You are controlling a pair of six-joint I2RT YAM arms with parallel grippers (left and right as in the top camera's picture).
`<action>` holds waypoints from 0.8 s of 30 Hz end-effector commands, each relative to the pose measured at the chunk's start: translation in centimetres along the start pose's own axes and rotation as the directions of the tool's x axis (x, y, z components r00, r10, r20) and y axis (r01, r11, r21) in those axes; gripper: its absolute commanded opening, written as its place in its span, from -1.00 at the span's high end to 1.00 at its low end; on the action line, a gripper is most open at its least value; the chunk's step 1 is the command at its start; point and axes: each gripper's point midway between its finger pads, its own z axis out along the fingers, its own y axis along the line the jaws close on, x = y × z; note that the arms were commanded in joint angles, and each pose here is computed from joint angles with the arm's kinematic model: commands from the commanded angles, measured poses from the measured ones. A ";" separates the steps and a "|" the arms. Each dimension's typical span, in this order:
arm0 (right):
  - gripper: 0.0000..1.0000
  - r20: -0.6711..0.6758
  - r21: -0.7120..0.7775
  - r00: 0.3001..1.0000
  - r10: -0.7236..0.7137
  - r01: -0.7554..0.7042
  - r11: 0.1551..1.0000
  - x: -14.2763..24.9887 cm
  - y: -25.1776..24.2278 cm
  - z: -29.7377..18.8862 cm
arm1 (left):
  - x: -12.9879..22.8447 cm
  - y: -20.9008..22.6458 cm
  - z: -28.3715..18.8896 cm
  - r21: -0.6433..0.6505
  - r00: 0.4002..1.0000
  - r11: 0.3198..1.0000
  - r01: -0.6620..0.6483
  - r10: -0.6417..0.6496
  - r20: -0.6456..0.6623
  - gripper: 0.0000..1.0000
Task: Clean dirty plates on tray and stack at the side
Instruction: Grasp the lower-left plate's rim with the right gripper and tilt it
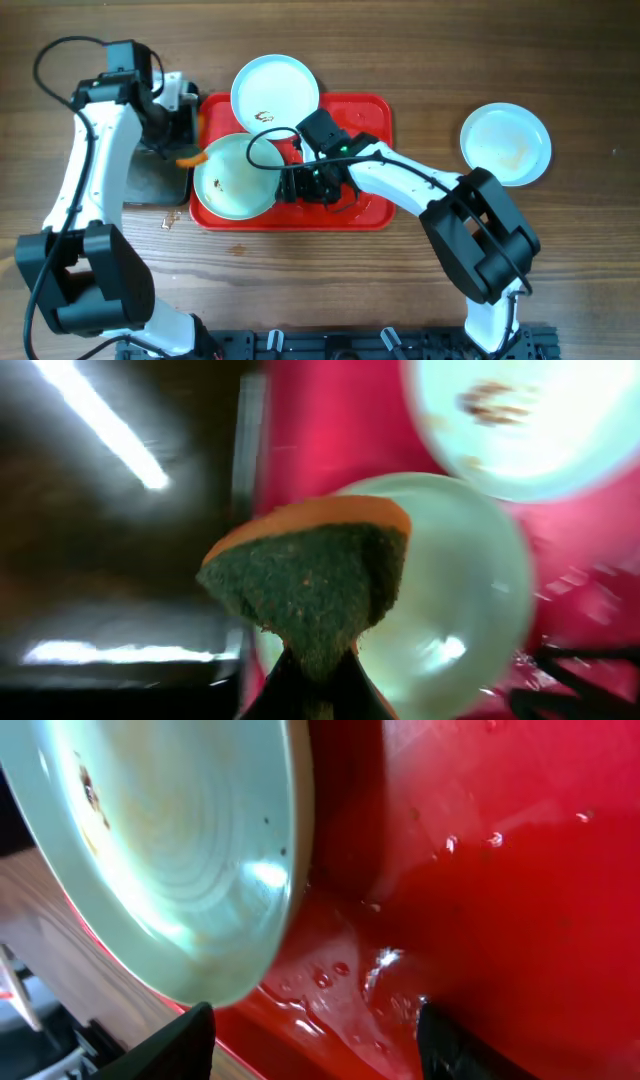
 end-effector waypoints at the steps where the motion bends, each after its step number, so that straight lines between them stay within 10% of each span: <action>1: -0.33 -0.011 0.029 0.995 0.095 -0.095 0.995 0.2 -1.0 2.3 | -0.6 2.5 -1.3 -0.122 0.997 0.990 0.070 -0.065 0.048 0.92; 9: 0.43 0.034 0.018 0.987 0.154 -0.155 0.988 -0.2 0.1 2.9 | -0.8 2.5 -1.3 -0.121 0.997 0.990 0.070 -0.064 0.054 0.92; 24: 0.56 0.142 0.047 0.915 0.378 -0.388 0.921 -1.5 -0.8 2.9 | -0.8 1.7 -1.2 -0.079 0.997 0.995 0.064 -0.060 0.051 0.92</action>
